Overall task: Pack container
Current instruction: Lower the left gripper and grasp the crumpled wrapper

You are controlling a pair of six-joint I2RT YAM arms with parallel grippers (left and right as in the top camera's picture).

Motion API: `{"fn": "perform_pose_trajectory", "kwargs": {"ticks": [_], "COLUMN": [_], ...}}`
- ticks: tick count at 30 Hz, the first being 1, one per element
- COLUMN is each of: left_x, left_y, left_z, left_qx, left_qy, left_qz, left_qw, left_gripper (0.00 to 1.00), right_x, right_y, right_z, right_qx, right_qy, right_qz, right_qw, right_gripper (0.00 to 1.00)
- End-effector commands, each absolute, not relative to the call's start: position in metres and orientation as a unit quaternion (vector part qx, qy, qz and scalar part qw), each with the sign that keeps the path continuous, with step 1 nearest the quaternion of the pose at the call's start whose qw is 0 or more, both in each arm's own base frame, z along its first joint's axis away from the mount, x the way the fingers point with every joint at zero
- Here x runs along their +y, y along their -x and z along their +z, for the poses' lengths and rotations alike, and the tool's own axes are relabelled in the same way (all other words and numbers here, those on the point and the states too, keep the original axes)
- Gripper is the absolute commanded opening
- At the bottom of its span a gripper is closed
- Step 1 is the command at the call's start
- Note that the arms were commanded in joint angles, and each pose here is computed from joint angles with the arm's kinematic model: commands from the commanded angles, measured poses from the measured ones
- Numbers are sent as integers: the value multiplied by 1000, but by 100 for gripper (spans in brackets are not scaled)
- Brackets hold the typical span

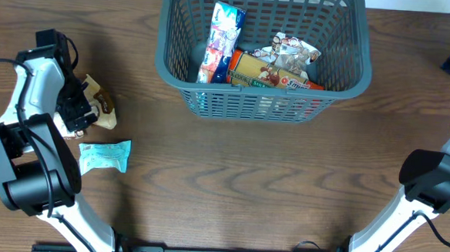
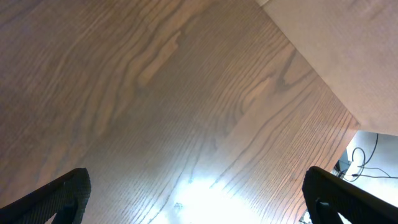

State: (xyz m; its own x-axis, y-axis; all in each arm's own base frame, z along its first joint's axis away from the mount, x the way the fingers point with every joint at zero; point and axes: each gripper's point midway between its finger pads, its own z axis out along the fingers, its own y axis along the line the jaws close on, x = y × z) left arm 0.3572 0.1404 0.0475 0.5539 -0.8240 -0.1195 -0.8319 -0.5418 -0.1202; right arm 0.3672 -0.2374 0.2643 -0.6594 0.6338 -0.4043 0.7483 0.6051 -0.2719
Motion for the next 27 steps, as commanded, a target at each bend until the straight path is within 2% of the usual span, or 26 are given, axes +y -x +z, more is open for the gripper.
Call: {"fn": "perform_pose_trajectory", "kwargs": {"ticks": [1,15,16,20,21,22,27], "left_x": [153,153,153,154,154,154,154], "left_y": [-345,-338,-339,-341,-341,-341,-341], "left_z": [34,-13,-13,-13,-13,-13,-13], "left_qx": [456,478,478,478,478,478,494], "left_qy": [886,874,874,874,874,874,865], "left_qz": [53,86,85,81,81,81,81], "left_qw": [73,30,31,35,35,35,33], "left_gripper": [99,100,91,24,10,6,6], "right_x": [-239,-239,-239,-239,-239,-239,-239], "right_y": [-366,-366,-366,-366,-366,-366,-366], "right_z": [263,263,263,263,263,263,263], "right_qx": [882,882,882,882,882,882,882], "right_qy": [-396,-396,-396,-396,-396,-396,-396], "right_qz": [-217,-217,-217,-217,-217,-217,-217], "right_qw": [133,133,133,133,133,133,133], "right_gripper": [99,99,99,99,99,99,99]}}
